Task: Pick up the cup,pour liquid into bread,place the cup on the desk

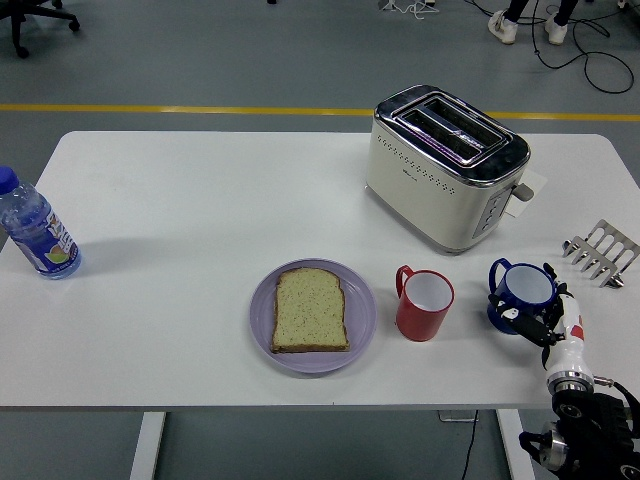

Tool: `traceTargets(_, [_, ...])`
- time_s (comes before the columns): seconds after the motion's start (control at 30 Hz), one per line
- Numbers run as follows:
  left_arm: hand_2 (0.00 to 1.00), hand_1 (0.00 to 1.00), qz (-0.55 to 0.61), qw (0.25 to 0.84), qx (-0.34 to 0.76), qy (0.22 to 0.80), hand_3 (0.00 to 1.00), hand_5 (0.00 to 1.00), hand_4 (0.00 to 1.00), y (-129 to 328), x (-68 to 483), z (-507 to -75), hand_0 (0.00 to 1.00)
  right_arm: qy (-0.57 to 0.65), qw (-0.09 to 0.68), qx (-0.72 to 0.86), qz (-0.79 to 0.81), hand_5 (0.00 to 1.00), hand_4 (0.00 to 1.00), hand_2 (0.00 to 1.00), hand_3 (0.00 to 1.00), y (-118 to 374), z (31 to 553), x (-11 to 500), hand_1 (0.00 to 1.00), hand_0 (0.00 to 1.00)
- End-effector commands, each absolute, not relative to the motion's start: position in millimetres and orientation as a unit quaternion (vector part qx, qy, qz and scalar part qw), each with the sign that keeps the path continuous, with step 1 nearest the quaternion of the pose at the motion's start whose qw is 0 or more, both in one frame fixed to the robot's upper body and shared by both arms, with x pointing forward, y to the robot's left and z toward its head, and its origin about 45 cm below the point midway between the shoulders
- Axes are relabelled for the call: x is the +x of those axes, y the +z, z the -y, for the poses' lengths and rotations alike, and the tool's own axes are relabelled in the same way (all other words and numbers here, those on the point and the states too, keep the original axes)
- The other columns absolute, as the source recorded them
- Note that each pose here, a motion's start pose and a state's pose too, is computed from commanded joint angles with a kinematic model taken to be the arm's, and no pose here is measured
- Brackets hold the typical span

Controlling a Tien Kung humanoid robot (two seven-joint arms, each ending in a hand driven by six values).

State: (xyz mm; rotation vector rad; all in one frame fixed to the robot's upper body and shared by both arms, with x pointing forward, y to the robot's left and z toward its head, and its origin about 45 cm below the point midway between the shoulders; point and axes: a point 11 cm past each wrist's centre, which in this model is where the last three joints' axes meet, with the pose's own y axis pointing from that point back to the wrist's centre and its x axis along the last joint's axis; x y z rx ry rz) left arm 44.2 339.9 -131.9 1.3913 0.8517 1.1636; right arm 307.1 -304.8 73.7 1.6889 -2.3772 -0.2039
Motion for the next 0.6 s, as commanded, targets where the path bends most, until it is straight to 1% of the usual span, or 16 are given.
traceTargets(0.1, [0.661, 0.649, -0.359, 0.539, 0.586, 0.488, 0.561, 0.837, 0.328, -132, 43, -339, 0.639, -0.071, 0.111, 0.571, 0.81, 0.032, 0.904, 0.766, 0.875, 72, 306, 306, 0.636, 0.672])
traceTargets(0.13, [0.66, 0.649, -0.359, 0.539, 0.586, 0.488, 0.561, 0.837, 0.331, -132, 43, -339, 0.639, -0.071, 0.111, 0.571, 0.81, 0.008, 0.874, 0.726, 0.838, 72, 306, 305, 0.604, 0.634])
traceTargets(0.3, [0.66, 0.649, -0.359, 0.539, 0.586, 0.486, 0.561, 0.837, 0.331, -133, 41, -338, 0.639, -0.07, 0.108, 0.567, 0.813, 0.008, 0.874, 0.726, 0.838, 72, 308, 304, 0.604, 0.634])
traceTargets(0.33, [0.66, 0.648, -0.359, 0.539, 0.586, 0.486, 0.56, 0.837, 0.332, -133, 41, -338, 0.638, -0.07, 0.108, 0.567, 0.814, 0.015, 0.867, 0.708, 0.836, 73, 308, 304, 0.584, 0.602])
traceTargets(0.5, [0.66, 0.648, -0.359, 0.539, 0.588, 0.485, 0.56, 0.837, 0.332, -133, 40, -339, 0.638, -0.055, 0.097, 0.562, 0.82, 0.015, 0.867, 0.708, 0.836, 83, 313, 306, 0.584, 0.602])
traceTargets(0.53, [0.66, 0.648, -0.359, 0.538, 0.588, 0.485, 0.559, 0.838, 0.334, -133, 40, -339, 0.638, -0.053, 0.096, 0.561, 0.82, 0.033, 0.85, 0.662, 0.775, 84, 314, 306, 0.54, 0.549])
traceTargets(0.6, [0.66, 0.648, -0.36, 0.538, 0.588, 0.485, 0.559, 0.838, 0.334, -133, 39, -340, 0.638, -0.049, 0.092, 0.56, 0.822, 0.033, 0.85, 0.662, 0.775, 88, 316, 307, 0.54, 0.549])
